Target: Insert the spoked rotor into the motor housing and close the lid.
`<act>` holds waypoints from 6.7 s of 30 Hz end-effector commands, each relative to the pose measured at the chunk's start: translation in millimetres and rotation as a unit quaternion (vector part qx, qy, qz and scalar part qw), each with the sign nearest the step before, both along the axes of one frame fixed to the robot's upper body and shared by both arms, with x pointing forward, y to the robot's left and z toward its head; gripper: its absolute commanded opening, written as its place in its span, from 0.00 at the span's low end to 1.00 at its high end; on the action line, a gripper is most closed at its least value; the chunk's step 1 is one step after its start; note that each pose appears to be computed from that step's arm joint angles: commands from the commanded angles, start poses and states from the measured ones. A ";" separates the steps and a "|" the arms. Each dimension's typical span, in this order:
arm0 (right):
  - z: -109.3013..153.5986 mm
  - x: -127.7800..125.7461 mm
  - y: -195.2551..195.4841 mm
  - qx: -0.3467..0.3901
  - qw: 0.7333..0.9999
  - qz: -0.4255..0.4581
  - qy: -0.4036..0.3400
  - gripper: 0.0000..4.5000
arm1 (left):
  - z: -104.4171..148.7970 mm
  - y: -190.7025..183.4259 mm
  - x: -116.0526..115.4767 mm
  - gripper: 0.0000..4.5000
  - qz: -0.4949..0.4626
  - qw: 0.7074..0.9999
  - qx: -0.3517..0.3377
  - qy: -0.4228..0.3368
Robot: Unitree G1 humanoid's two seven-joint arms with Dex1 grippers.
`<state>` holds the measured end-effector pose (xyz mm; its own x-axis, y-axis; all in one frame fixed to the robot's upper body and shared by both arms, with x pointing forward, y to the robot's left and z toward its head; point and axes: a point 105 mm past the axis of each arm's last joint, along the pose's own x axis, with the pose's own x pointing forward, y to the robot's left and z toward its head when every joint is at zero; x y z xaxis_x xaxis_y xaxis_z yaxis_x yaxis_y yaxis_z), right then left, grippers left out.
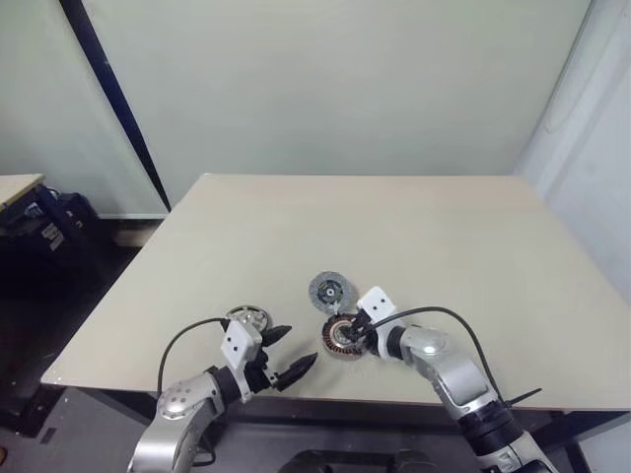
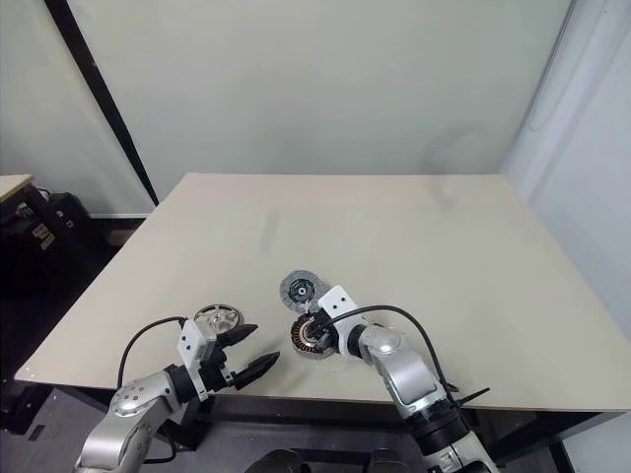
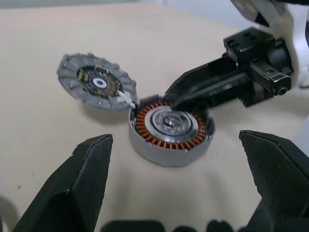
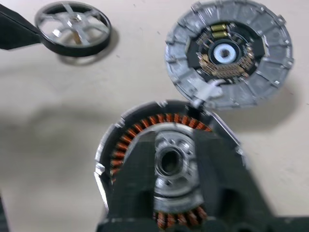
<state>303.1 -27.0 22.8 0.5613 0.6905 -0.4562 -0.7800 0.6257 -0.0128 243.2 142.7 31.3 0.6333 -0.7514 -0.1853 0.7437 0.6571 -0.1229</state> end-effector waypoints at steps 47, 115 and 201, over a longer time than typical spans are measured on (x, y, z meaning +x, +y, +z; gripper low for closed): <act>-5.2 5.1 25.7 -0.038 0.998 0.045 -0.014 0.00 | 0.3 -1.9 -2.6 1.00 0.013 1.000 -0.008 -0.006; 37.1 -16.7 -15.9 0.043 0.993 0.035 -0.102 0.56 | -33.2 94.3 40.4 1.00 0.491 0.814 -0.251 0.179; 17.3 -12.7 -76.8 -0.030 0.991 -0.074 -0.110 0.57 | 6.1 -48.9 52.1 0.90 0.143 0.869 -0.355 0.312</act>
